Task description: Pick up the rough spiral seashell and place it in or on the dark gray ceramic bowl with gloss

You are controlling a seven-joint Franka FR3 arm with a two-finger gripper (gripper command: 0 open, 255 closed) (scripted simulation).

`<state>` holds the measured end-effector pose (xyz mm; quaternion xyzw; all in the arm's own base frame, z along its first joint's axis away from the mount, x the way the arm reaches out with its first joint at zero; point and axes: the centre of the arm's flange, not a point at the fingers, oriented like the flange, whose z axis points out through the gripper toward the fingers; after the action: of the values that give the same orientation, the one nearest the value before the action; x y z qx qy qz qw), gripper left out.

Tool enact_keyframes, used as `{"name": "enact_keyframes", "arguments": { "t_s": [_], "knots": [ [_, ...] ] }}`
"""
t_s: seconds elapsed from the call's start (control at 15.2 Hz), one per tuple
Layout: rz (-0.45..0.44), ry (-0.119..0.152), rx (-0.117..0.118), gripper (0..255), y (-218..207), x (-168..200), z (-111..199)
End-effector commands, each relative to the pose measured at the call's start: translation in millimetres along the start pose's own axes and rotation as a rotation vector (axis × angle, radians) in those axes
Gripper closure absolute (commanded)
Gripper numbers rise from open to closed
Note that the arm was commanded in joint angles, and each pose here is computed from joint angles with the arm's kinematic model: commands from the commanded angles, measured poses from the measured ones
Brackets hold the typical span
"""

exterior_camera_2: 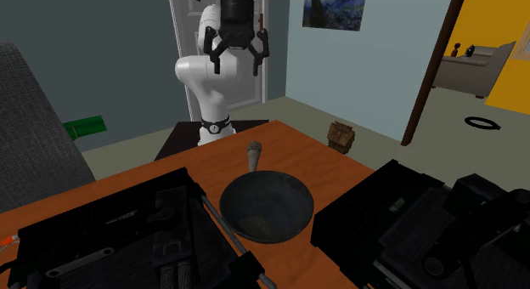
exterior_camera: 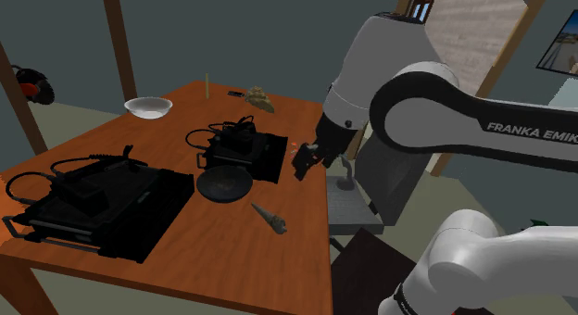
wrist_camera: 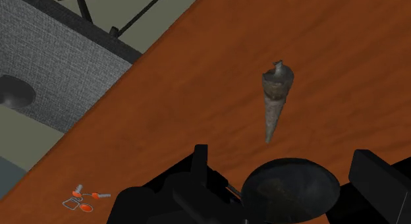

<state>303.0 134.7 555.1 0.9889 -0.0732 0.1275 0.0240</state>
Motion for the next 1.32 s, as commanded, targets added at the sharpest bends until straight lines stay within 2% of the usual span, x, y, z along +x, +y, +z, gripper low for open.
{"name": "enact_keyframes", "arguments": {
  "t_s": [0.0, 0.2, 0.26, 0.79, 1.25],
  "knots": [
    [0.039, 0.014, -0.031, 0, -22, -7, 21],
    [0.091, 0.031, -0.078, 0, -55, -13, 51],
    [0.098, 0.034, -0.085, 0, -60, -13, 56],
    [0.098, 0.034, -0.085, 0, -56, -12, 96],
    [0.098, 0.034, -0.085, 0, -56, -12, 95]
  ]
}}
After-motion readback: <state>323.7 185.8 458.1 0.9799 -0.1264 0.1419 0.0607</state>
